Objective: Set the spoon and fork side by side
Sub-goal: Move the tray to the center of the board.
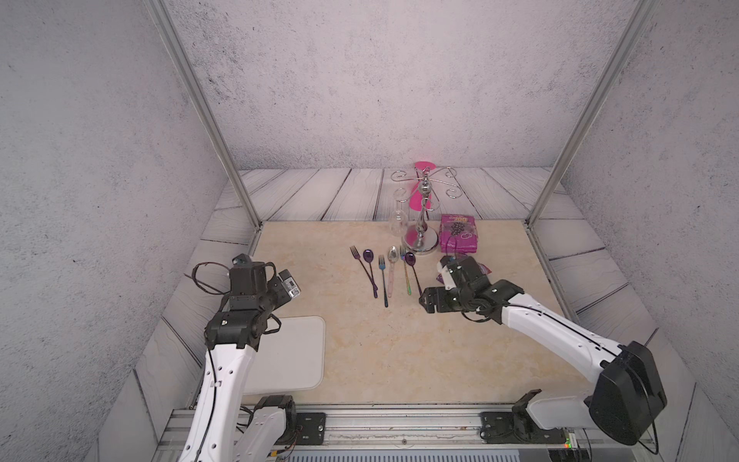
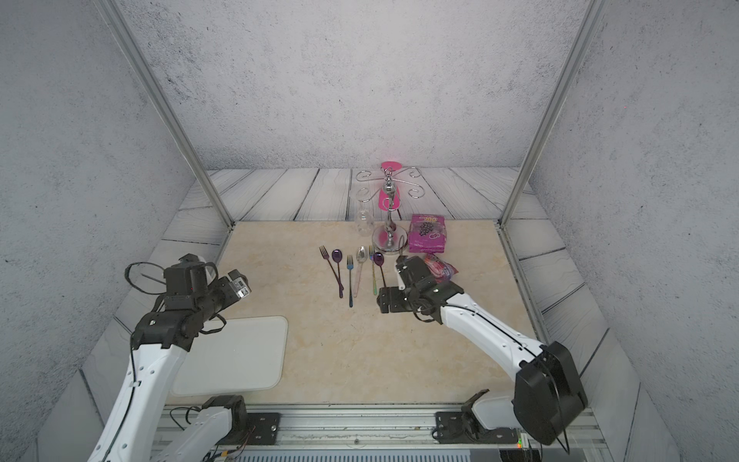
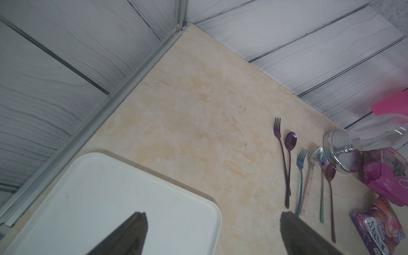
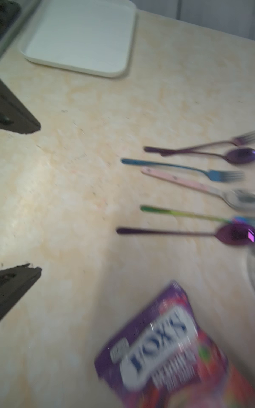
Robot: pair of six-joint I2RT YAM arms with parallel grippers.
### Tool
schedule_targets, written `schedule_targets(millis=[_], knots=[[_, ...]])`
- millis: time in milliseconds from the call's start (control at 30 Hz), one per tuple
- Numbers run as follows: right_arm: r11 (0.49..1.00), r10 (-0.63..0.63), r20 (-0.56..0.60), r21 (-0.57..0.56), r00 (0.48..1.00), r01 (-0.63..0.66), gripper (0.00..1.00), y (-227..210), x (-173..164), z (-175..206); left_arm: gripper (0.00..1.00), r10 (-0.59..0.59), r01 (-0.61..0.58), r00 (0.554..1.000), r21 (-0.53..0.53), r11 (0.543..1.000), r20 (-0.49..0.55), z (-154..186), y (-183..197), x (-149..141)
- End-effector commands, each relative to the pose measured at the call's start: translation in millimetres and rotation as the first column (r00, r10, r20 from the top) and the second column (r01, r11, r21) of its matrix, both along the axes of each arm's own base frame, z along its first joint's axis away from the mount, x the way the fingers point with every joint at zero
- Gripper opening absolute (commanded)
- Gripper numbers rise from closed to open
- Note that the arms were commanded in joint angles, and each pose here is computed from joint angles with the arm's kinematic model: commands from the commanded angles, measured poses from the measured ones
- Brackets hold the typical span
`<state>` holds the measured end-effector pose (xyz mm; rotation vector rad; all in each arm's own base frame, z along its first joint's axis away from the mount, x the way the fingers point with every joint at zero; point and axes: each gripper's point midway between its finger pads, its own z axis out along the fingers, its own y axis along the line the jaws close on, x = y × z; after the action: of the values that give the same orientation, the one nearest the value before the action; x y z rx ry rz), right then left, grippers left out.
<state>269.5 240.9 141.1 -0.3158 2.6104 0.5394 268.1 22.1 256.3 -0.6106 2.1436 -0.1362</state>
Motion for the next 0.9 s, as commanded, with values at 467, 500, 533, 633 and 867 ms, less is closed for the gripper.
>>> schedule_targets(millis=[467, 500, 533, 633, 867], knots=[[0.967, 0.254, -0.181, 0.029, 0.950, -0.254, 0.79, 217.8, -69.0, -38.3, 0.99, 0.189, -0.205, 0.977, 0.189, 0.960, 0.099, 30.4, 45.4, -72.4], [0.966, 0.260, -0.186, 0.030, 0.948, -0.259, 0.76, 226.3, -70.3, -42.8, 0.99, 0.189, -0.205, 0.977, 0.190, 0.960, 0.098, 28.7, 45.3, -73.3], [0.965, 0.260, -0.188, 0.032, 0.947, -0.259, 0.75, 233.6, -70.2, -45.4, 0.99, 0.184, -0.200, 0.978, 0.191, 0.961, 0.097, 27.3, 44.7, -73.8], [0.962, 0.272, -0.223, 0.030, 0.936, -0.272, 0.69, 253.6, -74.1, -62.6, 0.99, 0.162, -0.177, 0.982, 0.191, 0.965, 0.094, 24.1, 41.2, -72.5], [0.955, 0.295, -0.285, 0.059, 0.912, -0.291, 0.59, 287.8, -82.3, -92.3, 0.99, 0.115, -0.132, 0.989, 0.198, 0.971, 0.096, 20.7, 33.6, -68.5]])
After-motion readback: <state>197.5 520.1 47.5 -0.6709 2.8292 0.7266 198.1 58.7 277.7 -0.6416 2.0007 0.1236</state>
